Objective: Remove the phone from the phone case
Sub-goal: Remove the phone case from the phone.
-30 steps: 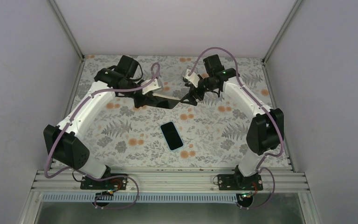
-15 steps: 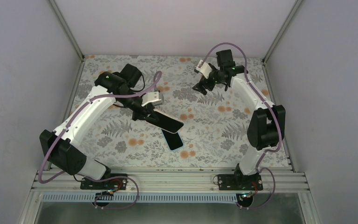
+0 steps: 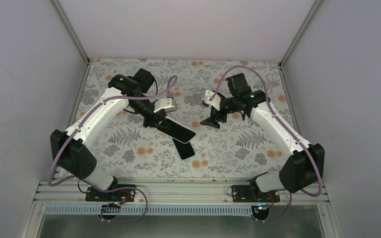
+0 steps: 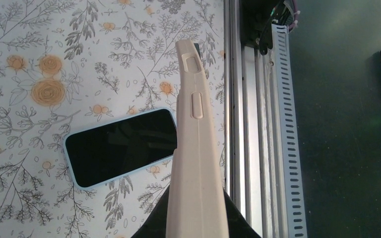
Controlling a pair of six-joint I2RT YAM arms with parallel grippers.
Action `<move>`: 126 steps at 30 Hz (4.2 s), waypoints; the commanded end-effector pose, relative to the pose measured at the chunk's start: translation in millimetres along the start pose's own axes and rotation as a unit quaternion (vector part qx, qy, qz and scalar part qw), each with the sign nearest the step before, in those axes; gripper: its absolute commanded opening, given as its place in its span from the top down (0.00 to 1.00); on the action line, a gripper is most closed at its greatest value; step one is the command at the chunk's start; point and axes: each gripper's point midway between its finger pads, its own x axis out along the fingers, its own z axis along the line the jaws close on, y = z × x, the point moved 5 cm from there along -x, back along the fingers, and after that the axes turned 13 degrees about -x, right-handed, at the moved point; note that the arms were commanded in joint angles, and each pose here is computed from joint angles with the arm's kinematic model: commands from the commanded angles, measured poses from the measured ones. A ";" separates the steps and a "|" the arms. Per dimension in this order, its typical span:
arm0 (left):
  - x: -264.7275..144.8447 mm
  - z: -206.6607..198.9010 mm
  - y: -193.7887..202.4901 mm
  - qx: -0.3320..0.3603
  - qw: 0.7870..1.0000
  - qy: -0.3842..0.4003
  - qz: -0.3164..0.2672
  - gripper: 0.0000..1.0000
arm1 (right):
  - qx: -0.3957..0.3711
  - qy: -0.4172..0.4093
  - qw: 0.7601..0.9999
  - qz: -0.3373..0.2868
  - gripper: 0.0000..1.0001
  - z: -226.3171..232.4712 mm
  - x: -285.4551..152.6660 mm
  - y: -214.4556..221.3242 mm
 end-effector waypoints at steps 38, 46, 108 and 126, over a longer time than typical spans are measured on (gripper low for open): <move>-13.3 0.7 -21.9 0.030 0.999 0.010 -0.041 0.98 | 0.021 -0.090 0.995 -0.047 0.05 29.7 22.1 -11.6; -13.8 -1.1 -22.1 0.029 0.998 0.014 -0.045 0.98 | 0.021 -0.071 0.996 -0.042 0.06 21.2 25.8 -10.4; -88.4 59.5 -88.2 0.085 0.966 -0.153 -0.188 0.98 | -0.016 -0.381 0.881 -0.281 0.23 71.4 57.1 -177.1; -87.7 64.1 -83.5 0.074 0.970 -0.167 -0.162 0.82 | -0.014 -0.338 0.903 -0.267 0.97 74.3 44.8 -178.8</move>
